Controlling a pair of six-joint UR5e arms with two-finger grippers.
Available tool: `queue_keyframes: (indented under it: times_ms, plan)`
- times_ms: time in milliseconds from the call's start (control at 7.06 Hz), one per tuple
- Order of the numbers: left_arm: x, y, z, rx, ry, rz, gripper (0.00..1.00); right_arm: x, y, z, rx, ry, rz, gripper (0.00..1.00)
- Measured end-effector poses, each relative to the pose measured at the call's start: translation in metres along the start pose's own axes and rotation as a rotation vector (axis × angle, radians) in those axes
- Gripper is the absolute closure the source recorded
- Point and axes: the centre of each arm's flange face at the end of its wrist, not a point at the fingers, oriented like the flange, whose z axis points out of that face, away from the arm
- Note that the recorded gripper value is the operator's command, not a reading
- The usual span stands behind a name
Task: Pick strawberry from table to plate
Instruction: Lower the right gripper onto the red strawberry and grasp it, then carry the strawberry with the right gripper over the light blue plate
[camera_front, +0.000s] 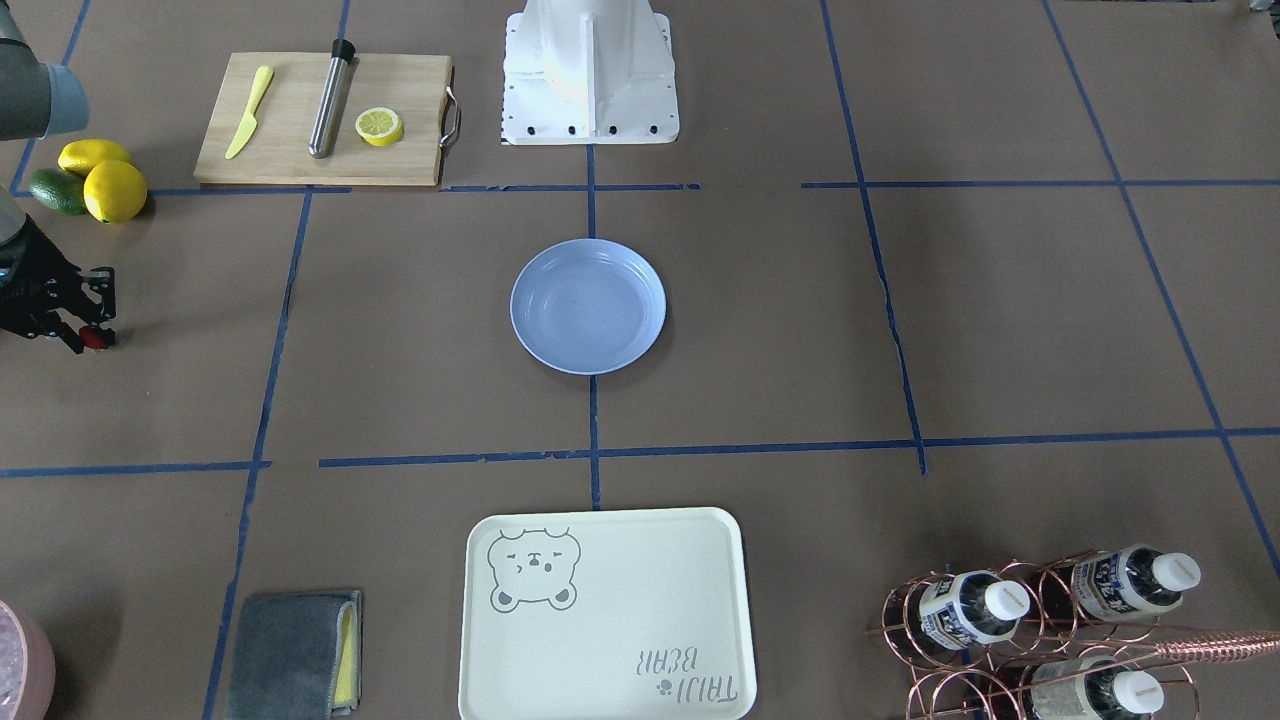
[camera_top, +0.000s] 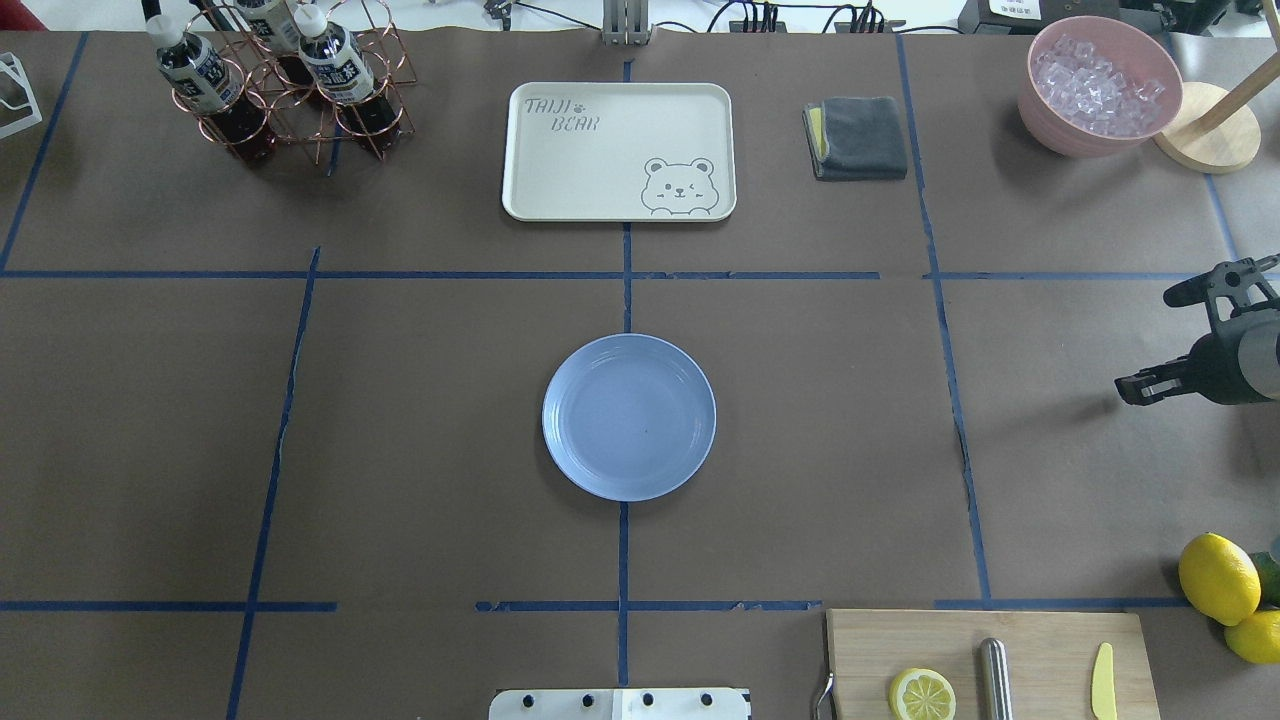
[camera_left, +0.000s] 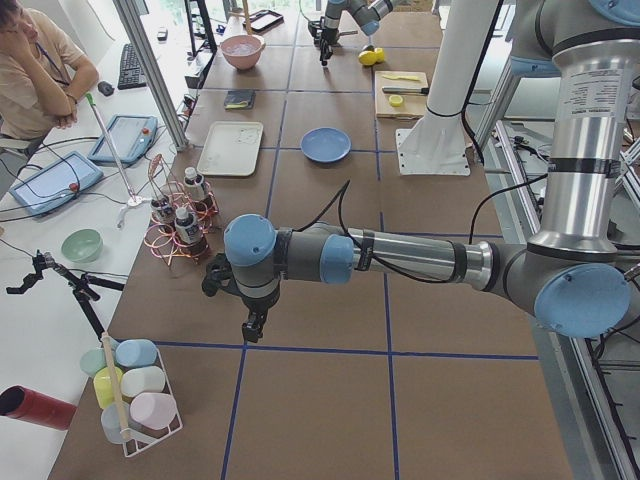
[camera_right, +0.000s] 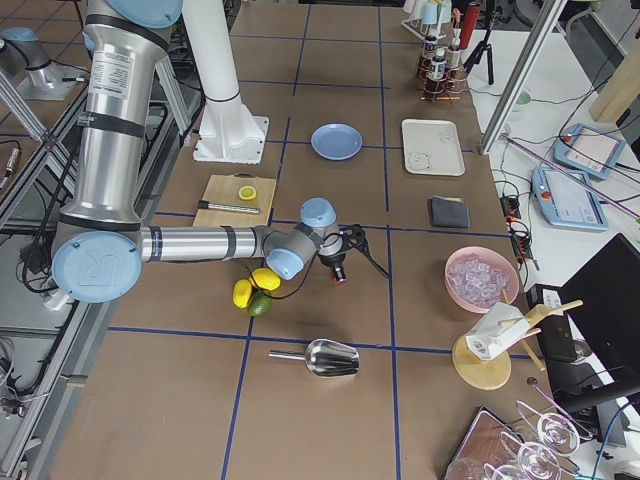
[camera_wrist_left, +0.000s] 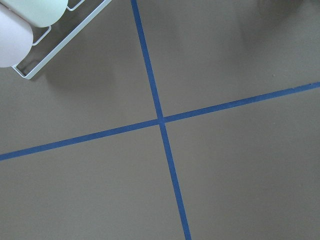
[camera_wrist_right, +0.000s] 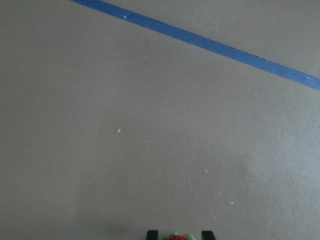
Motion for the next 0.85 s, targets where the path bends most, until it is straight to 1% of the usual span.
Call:
queue_keyframes:
  times_ms: [142,283,566,708,850]
  plan:
    - [0.0,0.0,0.0,0.0,-0.001,0.002,0.0,-0.03,-0.018,-0.014,0.02,-0.032,0.025,1.0]
    - [0.001,0.0,-0.001,0.002,-0.001,0.005,0.0,-0.078,-0.051,-0.03,0.027,-0.06,0.057,1.0]
    - [0.003,-0.001,-0.003,0.004,-0.003,0.01,0.0,-0.216,-0.146,-0.062,0.001,-0.091,0.147,1.0]
    - [0.004,-0.002,-0.004,0.007,-0.004,0.014,0.0,-0.294,-0.185,-0.081,-0.017,-0.085,0.191,1.0]
    - [0.007,-0.003,-0.007,0.012,-0.005,0.019,0.0,-0.366,-0.207,-0.093,-0.02,-0.066,0.231,1.0]
